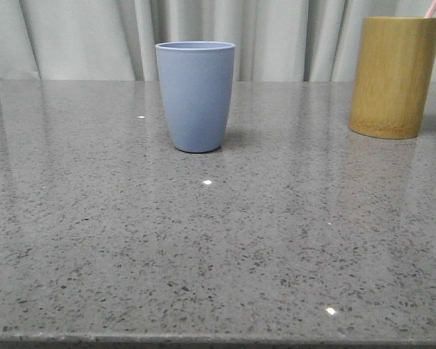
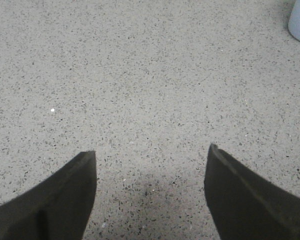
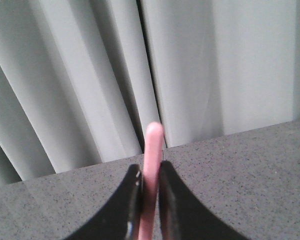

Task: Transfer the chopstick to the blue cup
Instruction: 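Lift the pink chopstick up out of the bamboo cup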

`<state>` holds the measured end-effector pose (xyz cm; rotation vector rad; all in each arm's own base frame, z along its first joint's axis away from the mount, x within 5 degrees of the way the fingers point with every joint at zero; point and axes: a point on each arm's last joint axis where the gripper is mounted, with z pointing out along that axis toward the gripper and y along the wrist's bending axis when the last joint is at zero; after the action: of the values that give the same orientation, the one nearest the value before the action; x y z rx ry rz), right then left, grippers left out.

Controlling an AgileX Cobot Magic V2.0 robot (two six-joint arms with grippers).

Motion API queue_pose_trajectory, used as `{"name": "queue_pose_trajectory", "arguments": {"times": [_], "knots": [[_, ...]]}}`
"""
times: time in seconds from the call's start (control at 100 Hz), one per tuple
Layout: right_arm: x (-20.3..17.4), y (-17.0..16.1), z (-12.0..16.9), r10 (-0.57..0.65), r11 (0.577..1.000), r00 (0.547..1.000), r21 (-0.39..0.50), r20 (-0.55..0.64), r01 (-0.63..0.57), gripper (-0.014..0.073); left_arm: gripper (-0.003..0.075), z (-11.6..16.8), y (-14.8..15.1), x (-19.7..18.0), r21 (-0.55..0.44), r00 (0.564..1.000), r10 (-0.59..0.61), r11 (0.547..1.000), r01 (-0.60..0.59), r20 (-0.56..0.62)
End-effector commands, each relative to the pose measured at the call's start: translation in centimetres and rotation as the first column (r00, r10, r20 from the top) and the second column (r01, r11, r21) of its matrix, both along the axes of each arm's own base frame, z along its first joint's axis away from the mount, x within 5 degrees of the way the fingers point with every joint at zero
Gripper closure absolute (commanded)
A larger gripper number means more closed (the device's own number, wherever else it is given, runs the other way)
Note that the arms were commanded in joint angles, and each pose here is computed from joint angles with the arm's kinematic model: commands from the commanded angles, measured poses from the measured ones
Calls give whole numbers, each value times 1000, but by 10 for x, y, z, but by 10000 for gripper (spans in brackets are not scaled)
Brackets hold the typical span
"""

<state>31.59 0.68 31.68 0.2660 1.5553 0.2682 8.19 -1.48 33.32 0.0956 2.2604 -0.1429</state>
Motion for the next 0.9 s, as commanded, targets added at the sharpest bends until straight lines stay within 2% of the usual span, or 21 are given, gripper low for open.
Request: {"name": "queue_pose_trajectory", "arguments": {"times": [0.0, 0.17, 0.44, 0.63, 0.89], "knots": [[-4, -2, 28, -5, 1000, 988, -19, 152, 8, 578, 267, 12, -1, 4, -22, 996, 7, 1000, -5, 87], [-4, -2, 29, -6, 1000, 988, -19, 157, 9, 623, 267, 12, -1, 4, -22, 996, 7, 1000, -5, 87], [-8, -2, 43, -5, 1000, 982, -16, 188, 8, 624, 267, 12, -1, 4, -22, 996, 7, 1000, -5, 87], [-19, -1, 79, 1, 1000, 974, -14, 226, 3, 624, 267, 12, -1, 4, -22, 996, 7, 1000, -5, 87], [-44, 0, 153, 18, 1000, 972, -15, 236, -14, 624, 267, 12, -1, 4, -22, 996, 7, 1000, -5, 87]]}}
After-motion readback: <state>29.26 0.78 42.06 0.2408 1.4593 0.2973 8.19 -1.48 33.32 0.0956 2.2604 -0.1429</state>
